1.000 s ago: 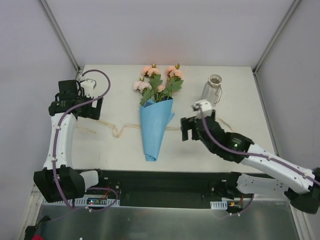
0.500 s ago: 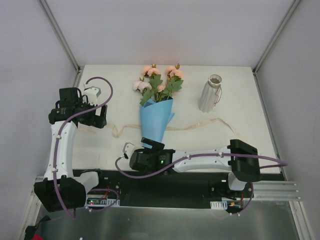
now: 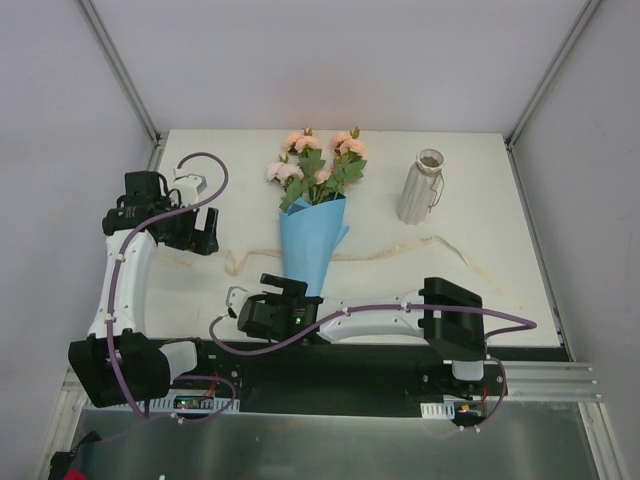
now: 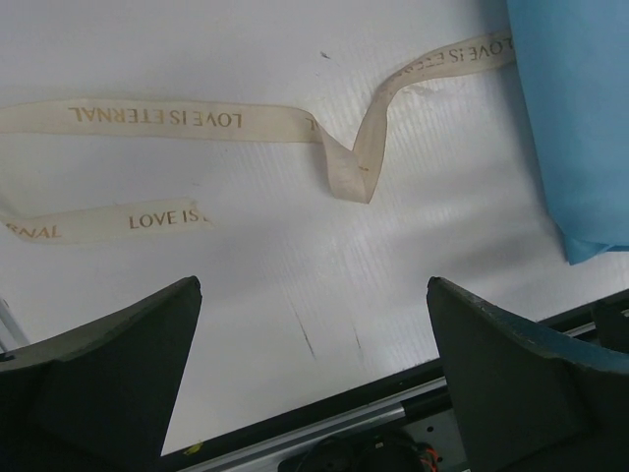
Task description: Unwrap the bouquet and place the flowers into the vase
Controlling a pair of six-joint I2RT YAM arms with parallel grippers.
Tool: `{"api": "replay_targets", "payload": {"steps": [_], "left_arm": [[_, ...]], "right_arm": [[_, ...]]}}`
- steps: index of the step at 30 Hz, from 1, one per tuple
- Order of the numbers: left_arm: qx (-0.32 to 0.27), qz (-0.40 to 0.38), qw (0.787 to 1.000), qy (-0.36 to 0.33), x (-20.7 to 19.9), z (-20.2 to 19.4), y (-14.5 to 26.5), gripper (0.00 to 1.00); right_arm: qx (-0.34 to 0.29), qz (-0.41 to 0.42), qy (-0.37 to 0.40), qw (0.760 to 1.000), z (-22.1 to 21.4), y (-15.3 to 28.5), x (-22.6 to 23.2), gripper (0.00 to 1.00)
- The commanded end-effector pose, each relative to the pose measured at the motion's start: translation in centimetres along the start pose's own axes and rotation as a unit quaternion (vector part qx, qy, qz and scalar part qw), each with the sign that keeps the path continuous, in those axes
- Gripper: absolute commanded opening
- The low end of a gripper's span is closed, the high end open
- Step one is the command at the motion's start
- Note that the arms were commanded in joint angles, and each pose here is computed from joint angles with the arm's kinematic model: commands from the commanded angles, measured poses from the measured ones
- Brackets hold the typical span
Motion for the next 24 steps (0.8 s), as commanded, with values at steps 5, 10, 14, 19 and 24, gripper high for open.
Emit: {"api": "replay_targets", "payload": {"steps": [5, 10, 14, 19, 24], "left_arm": [[-0.021, -0.009, 1.000, -0.005, -0.8, 1.1, 1.2, 0.99], [-0.032, -0.001, 0.999, -0.012, -0.8, 1.0, 1.8, 0.99], [-0.030, -0.001, 0.999, -0.016, -1.0, 0.7, 2.0, 0.99], [-0.027, -0.004, 1.000, -0.013, -1.1, 0.7, 2.0, 0.99], [-0.030, 0.001, 0.999, -0.016, -1.0, 1.0, 2.5, 0.99]], "right_arm": [[0.015, -0.045, -0.003, 0.999, -0.4, -1.1, -1.1, 0.92], [0.026, -0.075, 0.001, 0.997, -1.0, -1.9, -1.5, 0.90], [0.038, -0.069, 0.001, 0.997, -2.3, -2.4, -0.7, 0.89], [0.047, -0.075, -0.008, 0.996, -3.2, -3.0, -0.3, 0.89], [0.052, -0.072, -0.009, 0.996, -3.7, -3.5, 0.5, 0.89]]}}
Point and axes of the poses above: each gripper's point midway between its finger pads, its own y axis back along the fingers, its own x axis along the line the jaws close on, z = x × y, the point moved 3 cm from there along y, back along the fingers, and after that the axes turned 2 degrees about y, right-handed, at the moved point
